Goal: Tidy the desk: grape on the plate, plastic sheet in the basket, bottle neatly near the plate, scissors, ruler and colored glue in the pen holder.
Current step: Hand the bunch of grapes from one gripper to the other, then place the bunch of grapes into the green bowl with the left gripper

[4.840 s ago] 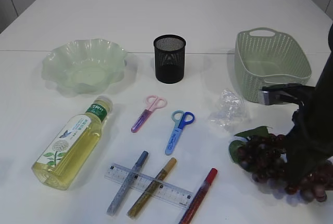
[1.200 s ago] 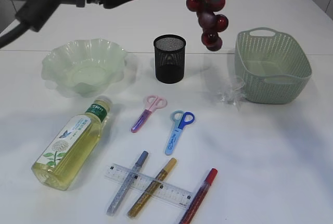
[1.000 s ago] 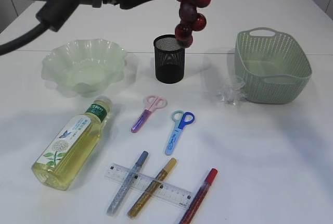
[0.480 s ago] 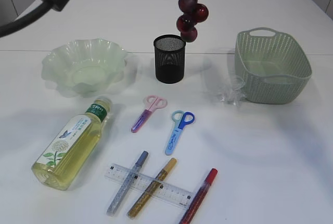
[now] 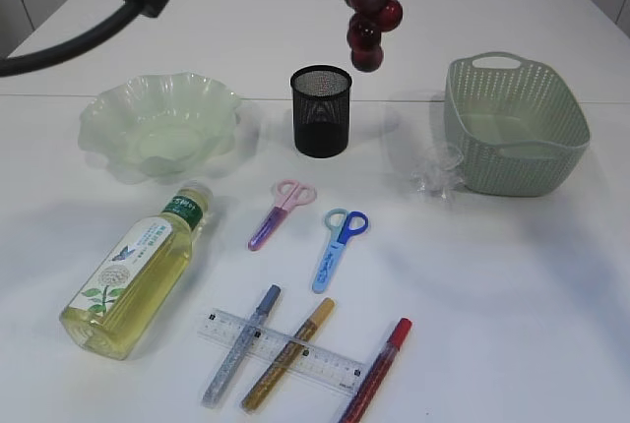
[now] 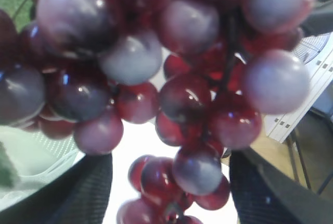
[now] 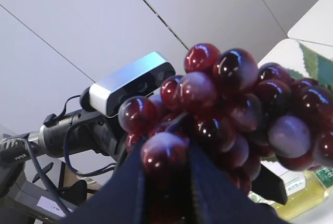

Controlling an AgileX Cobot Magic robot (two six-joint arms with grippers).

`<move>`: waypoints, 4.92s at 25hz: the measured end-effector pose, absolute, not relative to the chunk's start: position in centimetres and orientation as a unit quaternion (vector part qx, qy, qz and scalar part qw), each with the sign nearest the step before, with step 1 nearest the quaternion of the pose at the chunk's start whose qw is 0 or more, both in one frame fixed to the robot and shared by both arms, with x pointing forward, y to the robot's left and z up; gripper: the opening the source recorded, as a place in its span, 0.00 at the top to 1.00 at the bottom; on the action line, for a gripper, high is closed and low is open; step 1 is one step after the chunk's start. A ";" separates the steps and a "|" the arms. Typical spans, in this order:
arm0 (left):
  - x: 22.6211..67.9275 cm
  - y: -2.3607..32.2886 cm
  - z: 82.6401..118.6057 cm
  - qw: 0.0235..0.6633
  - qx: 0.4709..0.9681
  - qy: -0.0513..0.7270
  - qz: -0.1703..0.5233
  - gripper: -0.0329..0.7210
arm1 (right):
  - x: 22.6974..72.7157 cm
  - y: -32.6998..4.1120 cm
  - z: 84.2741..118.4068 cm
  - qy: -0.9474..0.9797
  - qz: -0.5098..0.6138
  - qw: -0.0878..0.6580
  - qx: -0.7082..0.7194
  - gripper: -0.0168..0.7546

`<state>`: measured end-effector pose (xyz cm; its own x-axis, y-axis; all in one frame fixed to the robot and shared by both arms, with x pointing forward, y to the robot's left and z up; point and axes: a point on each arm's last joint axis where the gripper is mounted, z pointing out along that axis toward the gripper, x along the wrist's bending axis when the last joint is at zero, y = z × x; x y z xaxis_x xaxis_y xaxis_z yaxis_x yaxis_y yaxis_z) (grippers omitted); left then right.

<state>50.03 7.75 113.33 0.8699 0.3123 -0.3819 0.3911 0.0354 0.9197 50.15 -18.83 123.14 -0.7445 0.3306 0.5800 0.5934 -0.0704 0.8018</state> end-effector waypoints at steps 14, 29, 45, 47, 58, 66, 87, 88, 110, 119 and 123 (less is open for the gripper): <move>49.7 5.3 114.4 0.692 0.686 0.219 -0.061 0.30 | 50.8 -18.8 122.9 -0.668 -0.655 0.101 -0.340 0.80; 50.3 5.0 113.8 0.688 0.684 0.238 -0.056 0.75 | 51.1 -18.7 122.9 -0.664 -0.662 0.101 -0.333 0.80; 50.3 5.0 113.8 0.688 0.684 0.237 -0.057 0.86 | 51.1 -18.7 122.8 -0.670 -0.663 0.090 -0.323 0.78; 50.3 5.0 113.8 0.688 0.684 0.237 -0.058 0.86 | 51.1 -18.7 122.8 -0.670 -0.663 0.089 -0.322 0.76; 50.3 5.0 113.8 0.688 0.683 0.236 -0.059 0.86 | 51.4 -18.8 123.0 -0.664 -0.667 0.075 -0.330 0.56; 50.3 5.0 113.8 0.688 0.684 0.236 -0.059 0.86 | 52.3 -18.7 122.3 -0.664 -0.662 0.080 -0.339 0.40; 52.5 9.6 110.1 0.508 0.800 0.317 -0.031 0.86 | 54.7 -18.6 120.1 -0.665 -0.643 0.082 -0.370 0.39; 52.6 9.9 110.0 0.494 0.809 0.318 -0.029 0.86 | 54.8 -18.6 119.9 -0.668 -0.640 0.081 -0.371 0.39; 57.0 16.6 111.9 0.207 0.787 0.515 0.268 0.86 | 55.1 -20.1 116.3 -0.757 -0.475 0.031 -0.447 0.39; 61.5 19.8 111.7 0.264 0.690 0.568 0.363 0.86 | 55.2 -21.1 114.7 -0.777 -0.394 0.016 -0.491 0.39; 64.1 21.1 109.1 0.269 0.678 0.582 0.359 0.86 | 55.2 -21.2 114.6 -0.779 -0.389 0.015 -0.492 0.39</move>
<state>64.05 21.13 109.08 0.0639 0.9829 0.1729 0.5963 -0.1766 0.7831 55.20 -21.17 114.61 -0.5157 0.7541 0.4068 0.7780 0.2133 0.5910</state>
